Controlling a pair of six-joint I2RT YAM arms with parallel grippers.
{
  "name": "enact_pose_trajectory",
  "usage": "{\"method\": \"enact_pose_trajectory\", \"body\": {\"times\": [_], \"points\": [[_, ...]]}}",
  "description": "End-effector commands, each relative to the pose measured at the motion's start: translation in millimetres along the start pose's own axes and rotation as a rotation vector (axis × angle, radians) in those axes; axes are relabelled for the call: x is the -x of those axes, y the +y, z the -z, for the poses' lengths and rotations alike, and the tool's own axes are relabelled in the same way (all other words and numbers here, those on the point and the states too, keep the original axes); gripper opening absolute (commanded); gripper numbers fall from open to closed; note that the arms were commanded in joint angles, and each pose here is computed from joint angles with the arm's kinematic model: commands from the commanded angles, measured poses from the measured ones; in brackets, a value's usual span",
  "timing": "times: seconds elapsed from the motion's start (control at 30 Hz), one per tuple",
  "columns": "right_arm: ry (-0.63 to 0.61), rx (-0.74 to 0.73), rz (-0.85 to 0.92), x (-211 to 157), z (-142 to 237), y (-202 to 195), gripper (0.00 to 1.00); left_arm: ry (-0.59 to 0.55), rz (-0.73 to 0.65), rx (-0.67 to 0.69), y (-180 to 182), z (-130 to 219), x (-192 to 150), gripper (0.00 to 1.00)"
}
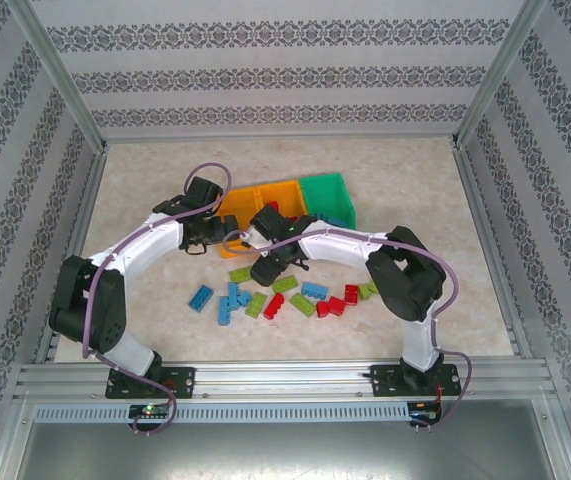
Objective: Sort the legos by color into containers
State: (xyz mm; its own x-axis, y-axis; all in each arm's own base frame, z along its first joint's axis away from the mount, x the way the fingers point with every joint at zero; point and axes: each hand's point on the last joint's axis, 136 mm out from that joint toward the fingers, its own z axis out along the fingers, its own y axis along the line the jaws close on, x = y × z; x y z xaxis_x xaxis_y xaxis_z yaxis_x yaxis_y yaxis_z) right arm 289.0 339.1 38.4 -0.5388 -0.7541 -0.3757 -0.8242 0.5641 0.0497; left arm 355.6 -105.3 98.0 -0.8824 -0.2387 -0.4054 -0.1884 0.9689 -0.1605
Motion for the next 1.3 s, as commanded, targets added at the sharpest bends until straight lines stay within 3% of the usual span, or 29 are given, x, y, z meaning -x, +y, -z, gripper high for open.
{"method": "enact_pose_trajectory", "body": {"times": [0.0,0.6,0.73,0.97,1.27], "points": [[0.013,0.021,0.057,2,-4,-3,0.76,-0.016,0.031,0.017,10,6,1,0.99],[0.087,0.036,0.077,-18,-20,-16,0.65,-0.021,0.041,0.022,15,8,0,0.99],[0.084,0.027,0.067,-20,-19,-17,0.57,-0.022,0.044,0.023,16,8,0,0.99],[-0.006,0.048,0.018,-6,-4,-10,0.40,-0.020,0.045,0.024,16,7,-1,0.99],[-0.128,0.045,-0.028,7,34,-13,0.34,-0.023,0.049,0.032,19,8,-2,0.99]]}}
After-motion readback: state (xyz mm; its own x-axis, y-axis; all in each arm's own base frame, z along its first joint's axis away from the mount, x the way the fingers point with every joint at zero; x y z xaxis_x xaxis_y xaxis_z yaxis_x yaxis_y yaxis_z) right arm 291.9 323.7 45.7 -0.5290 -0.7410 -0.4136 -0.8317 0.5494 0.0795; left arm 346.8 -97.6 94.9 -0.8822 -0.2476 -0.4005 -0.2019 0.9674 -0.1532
